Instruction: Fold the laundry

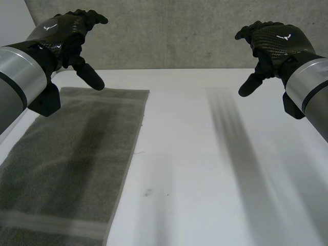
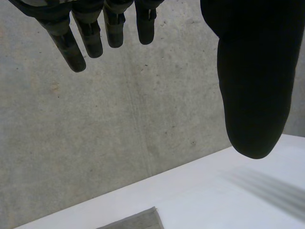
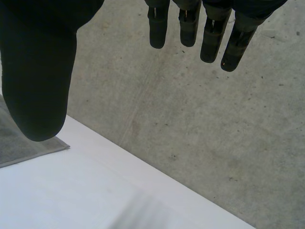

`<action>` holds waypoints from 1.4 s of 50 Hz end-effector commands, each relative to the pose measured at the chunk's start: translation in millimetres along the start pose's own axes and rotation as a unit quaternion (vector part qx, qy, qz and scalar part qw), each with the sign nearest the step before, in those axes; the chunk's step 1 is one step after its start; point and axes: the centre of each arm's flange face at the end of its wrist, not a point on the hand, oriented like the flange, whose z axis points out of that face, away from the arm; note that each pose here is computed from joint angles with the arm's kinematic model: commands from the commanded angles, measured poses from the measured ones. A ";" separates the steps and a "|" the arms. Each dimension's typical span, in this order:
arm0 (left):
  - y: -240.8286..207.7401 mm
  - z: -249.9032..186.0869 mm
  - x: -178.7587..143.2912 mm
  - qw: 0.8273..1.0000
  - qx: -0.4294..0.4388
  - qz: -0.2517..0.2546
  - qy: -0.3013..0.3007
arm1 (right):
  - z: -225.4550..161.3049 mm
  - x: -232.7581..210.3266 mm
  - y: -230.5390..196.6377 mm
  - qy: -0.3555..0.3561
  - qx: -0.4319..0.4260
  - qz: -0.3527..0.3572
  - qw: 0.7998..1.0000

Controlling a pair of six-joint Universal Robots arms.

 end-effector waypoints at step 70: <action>242.2 48.8 14.8 0.971 -0.206 0.123 0.017 | 36.4 -25.2 99.7 -0.100 -0.122 -0.048 0.986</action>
